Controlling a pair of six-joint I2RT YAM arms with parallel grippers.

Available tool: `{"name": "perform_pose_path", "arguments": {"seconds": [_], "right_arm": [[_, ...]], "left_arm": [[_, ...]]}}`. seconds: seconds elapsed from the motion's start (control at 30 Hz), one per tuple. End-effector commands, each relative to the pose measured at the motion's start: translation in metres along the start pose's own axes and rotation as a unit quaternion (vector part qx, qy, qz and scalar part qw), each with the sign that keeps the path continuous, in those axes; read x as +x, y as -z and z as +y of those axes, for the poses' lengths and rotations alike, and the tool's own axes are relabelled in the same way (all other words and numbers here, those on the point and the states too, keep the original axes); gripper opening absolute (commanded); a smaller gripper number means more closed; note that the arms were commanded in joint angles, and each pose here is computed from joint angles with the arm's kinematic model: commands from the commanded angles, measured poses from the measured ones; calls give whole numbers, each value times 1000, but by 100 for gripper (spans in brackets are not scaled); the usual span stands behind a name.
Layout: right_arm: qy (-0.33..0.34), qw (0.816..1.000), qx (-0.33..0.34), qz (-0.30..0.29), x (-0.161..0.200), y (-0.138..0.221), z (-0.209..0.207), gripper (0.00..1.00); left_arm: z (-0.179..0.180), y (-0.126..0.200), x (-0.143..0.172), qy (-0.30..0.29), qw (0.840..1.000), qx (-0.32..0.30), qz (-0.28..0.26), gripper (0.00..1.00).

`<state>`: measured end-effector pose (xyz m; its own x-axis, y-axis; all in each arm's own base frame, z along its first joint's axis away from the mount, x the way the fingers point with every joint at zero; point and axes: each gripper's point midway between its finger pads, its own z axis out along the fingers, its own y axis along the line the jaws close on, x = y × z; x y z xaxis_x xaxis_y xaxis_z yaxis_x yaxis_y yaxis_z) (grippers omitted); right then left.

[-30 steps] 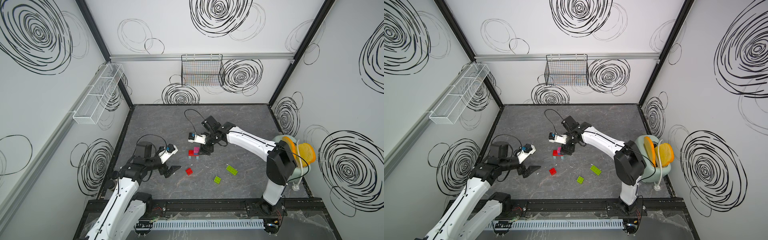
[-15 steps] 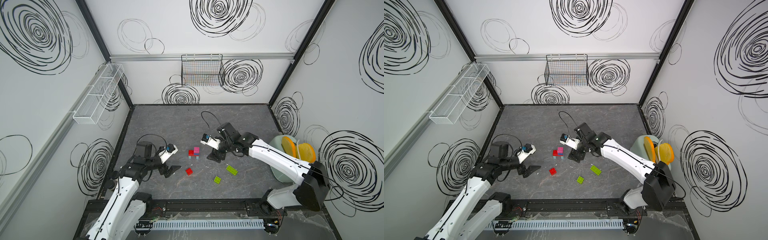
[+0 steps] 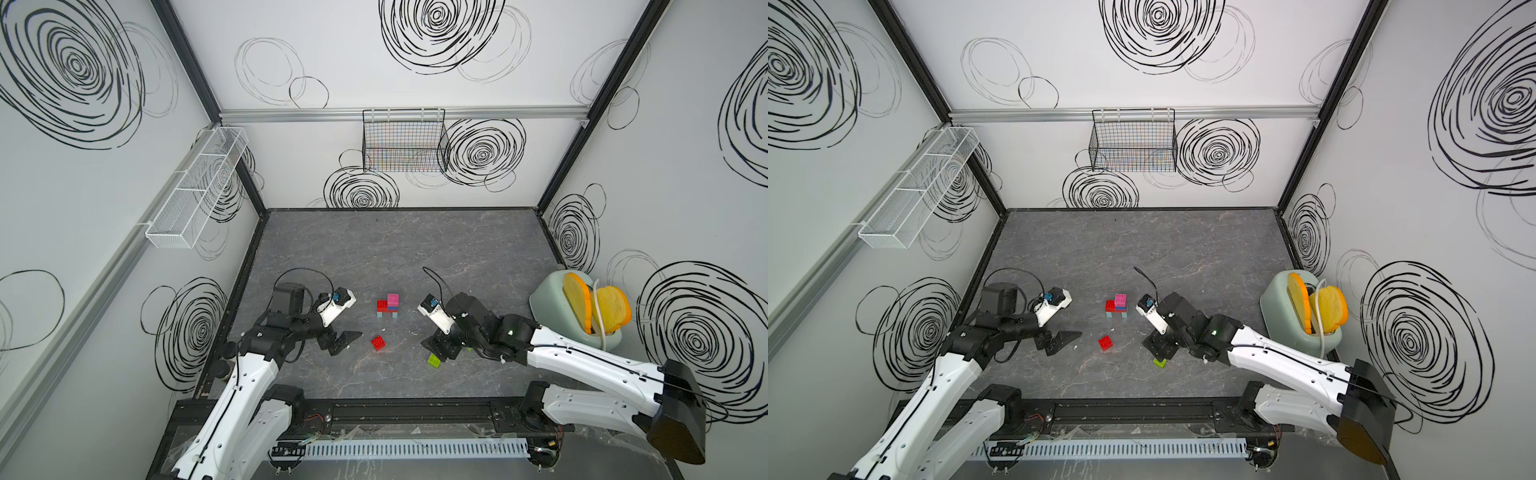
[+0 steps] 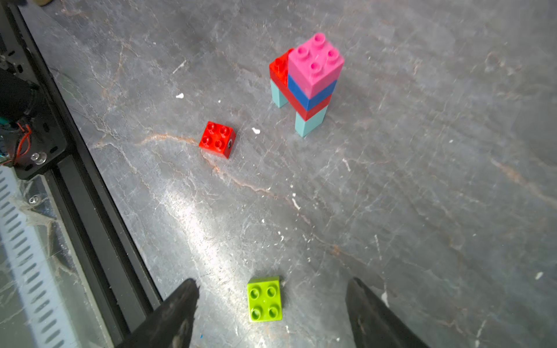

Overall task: Assemble a giraffe with lego
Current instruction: Pick up the lego brick from the center of the board.

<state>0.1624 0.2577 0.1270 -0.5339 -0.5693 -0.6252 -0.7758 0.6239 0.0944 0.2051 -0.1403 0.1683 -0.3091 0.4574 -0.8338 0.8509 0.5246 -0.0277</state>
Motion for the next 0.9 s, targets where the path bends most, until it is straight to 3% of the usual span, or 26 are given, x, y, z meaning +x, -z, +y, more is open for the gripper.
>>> {"name": "perform_pose_path", "arguments": {"seconds": [0.0,0.27,0.57,0.87], "right_arm": [[-68,997,36,13,14,-7,-9,79],[-96,994,19,38,43,-22,-1,77],[-67,989,34,124,76,-56,3,75],[-58,984,43,161,86,-66,5,65]], "left_arm": [[1,-1,-4,-5,1000,3,-11,98],[-1,-1,-3,-11,1000,4,-10,98],[1,-2,-4,-8,1000,5,-11,98],[2,-4,-1,-3,1000,5,-6,98]]}}
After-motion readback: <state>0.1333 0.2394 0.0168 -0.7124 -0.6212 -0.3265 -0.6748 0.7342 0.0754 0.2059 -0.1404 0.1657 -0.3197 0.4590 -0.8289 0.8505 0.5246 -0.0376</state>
